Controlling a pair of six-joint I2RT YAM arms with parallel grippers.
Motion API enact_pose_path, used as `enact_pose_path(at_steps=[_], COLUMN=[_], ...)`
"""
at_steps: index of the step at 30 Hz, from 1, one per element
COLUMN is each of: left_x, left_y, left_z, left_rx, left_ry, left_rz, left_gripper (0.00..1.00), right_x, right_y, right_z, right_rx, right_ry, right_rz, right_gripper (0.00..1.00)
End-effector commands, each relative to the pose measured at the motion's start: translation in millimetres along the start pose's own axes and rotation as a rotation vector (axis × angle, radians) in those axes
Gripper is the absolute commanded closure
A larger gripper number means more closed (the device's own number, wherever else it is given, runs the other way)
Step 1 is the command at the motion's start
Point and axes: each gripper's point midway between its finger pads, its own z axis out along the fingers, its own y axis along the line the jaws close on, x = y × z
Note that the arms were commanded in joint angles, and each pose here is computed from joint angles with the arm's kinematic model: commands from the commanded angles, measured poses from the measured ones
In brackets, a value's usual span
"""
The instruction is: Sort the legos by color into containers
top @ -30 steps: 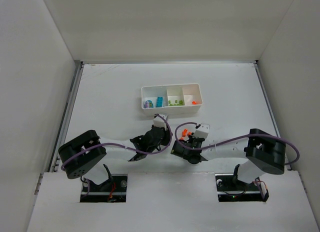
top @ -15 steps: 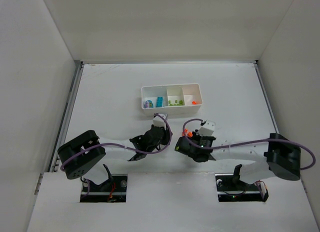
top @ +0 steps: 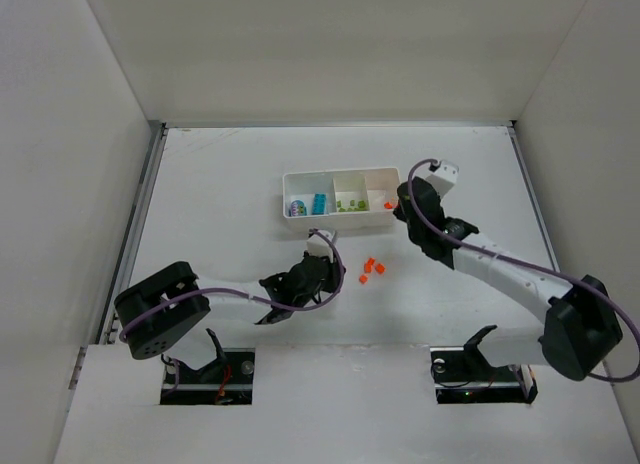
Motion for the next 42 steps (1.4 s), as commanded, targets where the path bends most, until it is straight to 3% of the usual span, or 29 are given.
enact_pose_path(at_steps=[1,6,10,13,20,24,29,36,42], left_x=[-18.1,-21.2,-30.4,-44.3,-104.7,-145.4,-177.8,-190.1,-195.9], left_y=[-10.4,-16.5,-23.7,-31.3,-45.1,-50.2,-52.6,-56.5,-42.7], left_z=[-4.7,-3.0,-4.3,-5.8,-1.6,13.7,50.9,117.6,152.6], left_rx=[0.026,0.029,0.044,0.05,0.046,0.03,0.004,-0.031,-0.09], left_ry=[-0.067,-0.075,-0.09,-0.1,-0.192,-0.253,-0.276,-0.238,-0.24], left_rz=[-0.014,-0.009,-0.015,-0.009,0.039,0.044,0.062,0.113,0.122], left_gripper=[0.89,0.89,0.89,0.89,0.88,0.87,0.87,0.85,0.77], right_x=[-43.4,-34.6,-27.2,-31.1,-33.4,-30.6,6.7,53.9,78.9], right_y=[55.7,64.9,69.6,67.0,34.9,11.3,-22.9,-43.8,-41.7], right_z=[19.6,65.1,76.4,68.6,26.0,4.6,-18.6,-47.8,-64.6], right_rx=[-0.178,-0.156,-0.16,-0.171,-0.219,-0.214,-0.2,-0.248,-0.293], right_ry=[-0.066,-0.025,-0.004,-0.026,-0.076,-0.097,-0.054,0.018,0.079], right_rz=[-0.005,-0.007,0.04,0.05,0.101,0.11,0.134,0.127,0.077], right_gripper=[0.82,0.77,0.57,0.5,0.5,0.59,0.71,0.69,0.63])
